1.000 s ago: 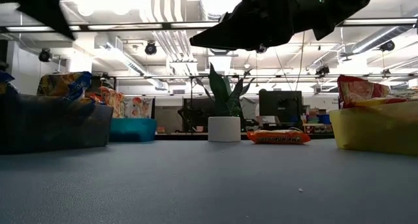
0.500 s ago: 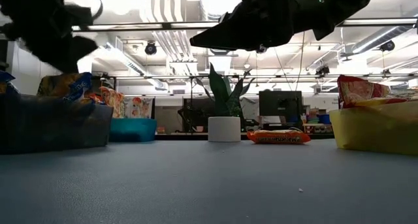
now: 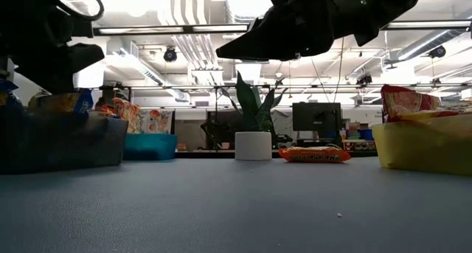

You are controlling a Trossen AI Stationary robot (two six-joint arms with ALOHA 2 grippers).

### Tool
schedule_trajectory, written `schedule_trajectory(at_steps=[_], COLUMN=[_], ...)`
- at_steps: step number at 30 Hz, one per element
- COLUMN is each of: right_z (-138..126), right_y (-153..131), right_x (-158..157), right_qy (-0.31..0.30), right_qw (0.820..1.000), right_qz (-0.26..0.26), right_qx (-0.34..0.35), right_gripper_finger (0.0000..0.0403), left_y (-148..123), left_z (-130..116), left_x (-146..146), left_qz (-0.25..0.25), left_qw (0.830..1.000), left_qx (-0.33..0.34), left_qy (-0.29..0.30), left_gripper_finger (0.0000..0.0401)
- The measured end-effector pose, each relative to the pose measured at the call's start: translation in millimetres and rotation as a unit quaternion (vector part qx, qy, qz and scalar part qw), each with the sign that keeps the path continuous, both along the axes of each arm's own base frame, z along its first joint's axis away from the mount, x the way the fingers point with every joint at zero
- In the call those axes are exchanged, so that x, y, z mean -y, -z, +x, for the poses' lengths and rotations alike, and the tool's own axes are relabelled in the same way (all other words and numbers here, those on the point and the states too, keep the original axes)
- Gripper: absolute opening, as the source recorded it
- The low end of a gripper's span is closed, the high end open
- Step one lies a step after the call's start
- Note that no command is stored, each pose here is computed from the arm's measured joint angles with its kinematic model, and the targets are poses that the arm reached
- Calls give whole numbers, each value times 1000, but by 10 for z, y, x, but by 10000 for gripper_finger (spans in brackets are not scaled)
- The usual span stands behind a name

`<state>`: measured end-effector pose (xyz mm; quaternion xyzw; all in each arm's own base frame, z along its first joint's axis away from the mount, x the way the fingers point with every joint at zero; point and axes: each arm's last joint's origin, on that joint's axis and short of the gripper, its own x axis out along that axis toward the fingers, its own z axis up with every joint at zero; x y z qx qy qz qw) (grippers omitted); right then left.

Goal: Sort Maruchan noodles
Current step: Put the blue noodle pack into the black bin

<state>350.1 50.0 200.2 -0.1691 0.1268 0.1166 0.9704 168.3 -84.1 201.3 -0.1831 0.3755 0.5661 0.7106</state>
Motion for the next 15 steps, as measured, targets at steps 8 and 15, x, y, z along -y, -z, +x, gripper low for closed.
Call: schedule_trajectory(at_steps=[8,15], right_z=[0,0], right_y=[0,0], right_x=[0,0], right_qy=[1,4], right_qw=[1000,1000], right_qz=[4,13], right_qx=[-1,-3], right_gripper_finger=[105,105], left_y=[72,-198], left_z=[4,13], left_x=[15,32], left_qz=[6,15], left_qw=[1000,998], left_qx=[-26,-67], left_qy=[-3,0], left_gripper_finger=[0,0])
